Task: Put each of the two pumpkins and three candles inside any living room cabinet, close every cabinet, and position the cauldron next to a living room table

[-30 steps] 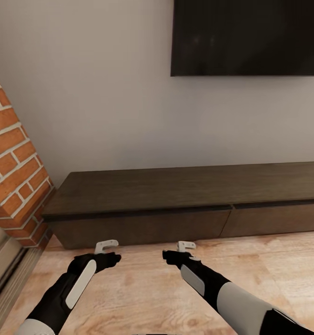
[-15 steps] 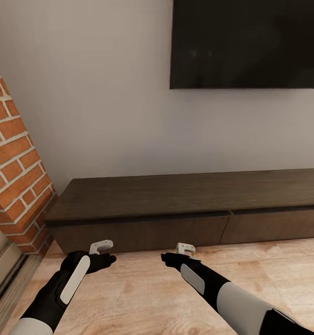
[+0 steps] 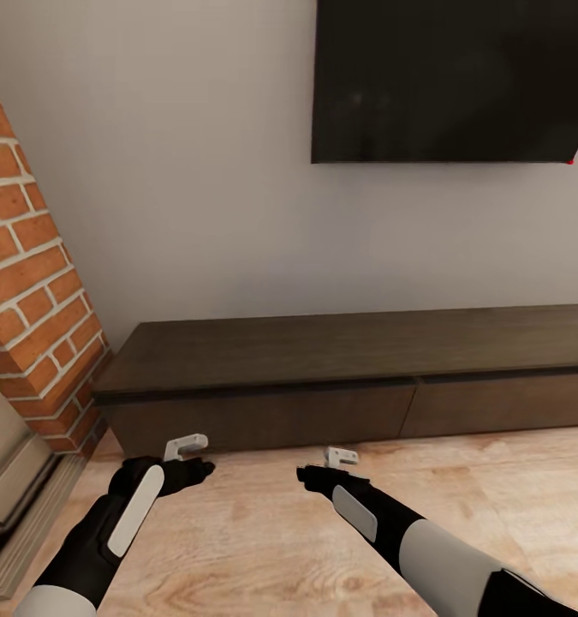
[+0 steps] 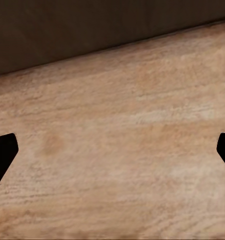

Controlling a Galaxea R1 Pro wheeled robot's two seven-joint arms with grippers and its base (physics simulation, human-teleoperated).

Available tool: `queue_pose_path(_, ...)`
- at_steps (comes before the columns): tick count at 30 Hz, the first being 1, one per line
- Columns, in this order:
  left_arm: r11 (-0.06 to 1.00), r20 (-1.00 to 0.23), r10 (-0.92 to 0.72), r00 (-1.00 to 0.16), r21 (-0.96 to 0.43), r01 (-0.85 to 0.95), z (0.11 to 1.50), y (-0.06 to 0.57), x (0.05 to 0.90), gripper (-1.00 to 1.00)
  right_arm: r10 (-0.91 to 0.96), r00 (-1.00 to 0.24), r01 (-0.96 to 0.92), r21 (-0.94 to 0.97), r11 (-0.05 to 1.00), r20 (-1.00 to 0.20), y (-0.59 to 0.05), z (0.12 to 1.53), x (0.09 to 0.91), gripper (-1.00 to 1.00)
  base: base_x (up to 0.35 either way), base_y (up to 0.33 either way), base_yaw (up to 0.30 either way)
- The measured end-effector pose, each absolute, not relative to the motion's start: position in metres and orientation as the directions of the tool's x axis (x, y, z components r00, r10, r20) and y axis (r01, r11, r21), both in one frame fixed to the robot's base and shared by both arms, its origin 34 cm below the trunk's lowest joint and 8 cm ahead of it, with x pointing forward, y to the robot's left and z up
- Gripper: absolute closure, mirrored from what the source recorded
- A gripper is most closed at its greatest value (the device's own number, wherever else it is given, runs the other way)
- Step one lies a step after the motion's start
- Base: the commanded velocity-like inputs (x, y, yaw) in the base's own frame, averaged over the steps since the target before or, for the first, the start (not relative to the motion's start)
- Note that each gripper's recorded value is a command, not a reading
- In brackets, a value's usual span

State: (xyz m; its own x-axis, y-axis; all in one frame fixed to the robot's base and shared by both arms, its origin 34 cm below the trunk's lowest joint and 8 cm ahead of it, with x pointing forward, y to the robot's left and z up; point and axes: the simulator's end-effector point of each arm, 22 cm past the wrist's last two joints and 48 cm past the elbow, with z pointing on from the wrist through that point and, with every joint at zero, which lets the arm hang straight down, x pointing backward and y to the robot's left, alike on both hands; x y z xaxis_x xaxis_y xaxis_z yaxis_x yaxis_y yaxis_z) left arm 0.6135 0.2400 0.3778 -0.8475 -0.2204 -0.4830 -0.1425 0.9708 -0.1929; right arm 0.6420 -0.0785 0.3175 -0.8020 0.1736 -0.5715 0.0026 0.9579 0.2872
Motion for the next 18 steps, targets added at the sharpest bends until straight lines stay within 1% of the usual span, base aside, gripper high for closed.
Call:
queue_pose_path(2,0.969,-0.480,-0.226,-0.848,-0.202,-0.143,0.378,0.238,0.613,-1.00,0.174,-0.802,0.003,0.288,0.958,-0.571,-0.079,0.317,0.642,-1.00,-0.258,0.000,0.000)
queue_pose_path(5,0.963,-0.472,-0.242,-0.848,-0.227,-0.148,0.378,0.234,0.613,-1.00,0.181,-0.805,0.009,0.294,0.956,-0.565,-0.078,0.317,0.641,-1.00,-0.120,0.000,0.000)
queue_pose_path(6,0.959,-0.468,-0.250,-0.848,-0.240,-0.150,0.379,0.232,0.613,-1.00,0.188,-0.809,0.014,0.301,0.954,-0.558,-0.077,0.317,0.640,-1.00,-0.017,0.000,0.000)
queue_pose_path(7,0.943,-0.453,-0.283,-0.846,-0.294,-0.158,0.383,0.223,0.613,-1.00,0.204,-0.815,0.025,0.320,0.947,-0.542,-0.073,0.319,0.638,-1.00,-0.013,0.000,0.000)
queue_pose_path(10,0.928,-0.426,-0.298,-0.854,-0.337,-0.156,0.389,0.215,0.609,-1.00,0.208,-0.810,0.022,0.325,0.945,-0.548,-0.072,0.326,0.640,-1.00,-0.005,0.000,0.000)
queue_pose_path(13,0.928,-0.390,-0.272,-0.880,-0.347,-0.133,0.395,0.209,0.601,-1.00,0.208,-0.804,0.019,0.326,0.945,-0.557,-0.072,0.333,0.642,-1.00,-0.001,0.000,0.000)
queue_pose_path(18,0.928,-0.402,-0.257,-0.879,-0.356,-0.109,0.413,0.205,0.603,-1.00,0.208,-0.793,0.013,0.326,0.945,-0.572,-0.072,0.345,0.645,-1.00,0.000,0.000,0.000)
